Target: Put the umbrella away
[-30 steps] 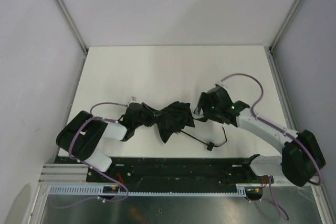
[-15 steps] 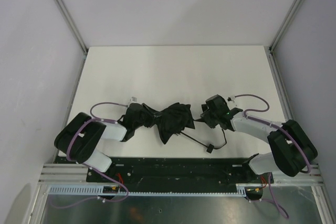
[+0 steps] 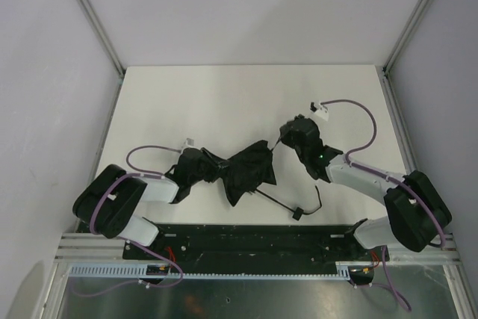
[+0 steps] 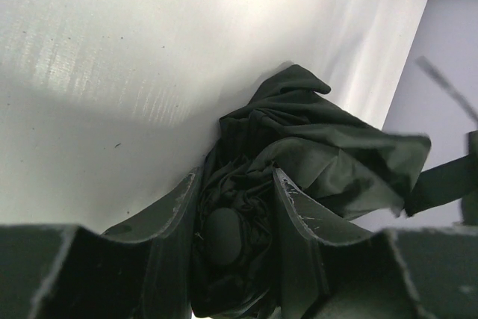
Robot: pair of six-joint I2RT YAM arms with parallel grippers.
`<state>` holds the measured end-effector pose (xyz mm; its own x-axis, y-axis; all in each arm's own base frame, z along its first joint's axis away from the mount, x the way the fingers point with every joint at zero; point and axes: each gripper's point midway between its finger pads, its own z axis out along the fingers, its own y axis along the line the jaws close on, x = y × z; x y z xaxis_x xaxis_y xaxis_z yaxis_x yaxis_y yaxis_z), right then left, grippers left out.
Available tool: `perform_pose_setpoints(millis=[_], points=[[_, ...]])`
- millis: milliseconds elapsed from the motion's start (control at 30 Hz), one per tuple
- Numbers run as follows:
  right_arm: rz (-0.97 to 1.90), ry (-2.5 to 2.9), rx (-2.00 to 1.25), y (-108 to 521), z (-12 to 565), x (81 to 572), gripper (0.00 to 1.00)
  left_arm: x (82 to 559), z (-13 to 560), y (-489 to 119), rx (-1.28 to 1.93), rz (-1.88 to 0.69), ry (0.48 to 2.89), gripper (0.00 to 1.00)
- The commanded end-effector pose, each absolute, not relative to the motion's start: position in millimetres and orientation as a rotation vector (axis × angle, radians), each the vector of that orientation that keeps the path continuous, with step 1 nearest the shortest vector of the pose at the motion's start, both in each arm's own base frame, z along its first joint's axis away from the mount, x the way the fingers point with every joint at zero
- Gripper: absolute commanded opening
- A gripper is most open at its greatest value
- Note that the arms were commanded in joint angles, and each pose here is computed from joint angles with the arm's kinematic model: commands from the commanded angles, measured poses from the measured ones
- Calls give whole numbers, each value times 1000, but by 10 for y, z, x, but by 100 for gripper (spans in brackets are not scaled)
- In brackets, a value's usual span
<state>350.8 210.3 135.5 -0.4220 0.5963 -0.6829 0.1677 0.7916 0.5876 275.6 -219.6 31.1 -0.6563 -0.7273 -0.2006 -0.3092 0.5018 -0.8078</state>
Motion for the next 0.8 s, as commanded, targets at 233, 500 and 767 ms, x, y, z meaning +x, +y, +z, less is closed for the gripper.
perform_pose_setpoints(millis=[233, 500, 767], points=[[678, 1646, 343, 2625, 2288, 4218, 0, 2687, 148, -2114, -814, -958, 2245, 0], [924, 1511, 179, 3072, 2601, 4242, 0, 2662, 131, -2106, -829, -962, 2241, 0], [172, 1724, 473, 2424, 2148, 4266, 2, 2641, 138, -2099, -845, -972, 2237, 0]])
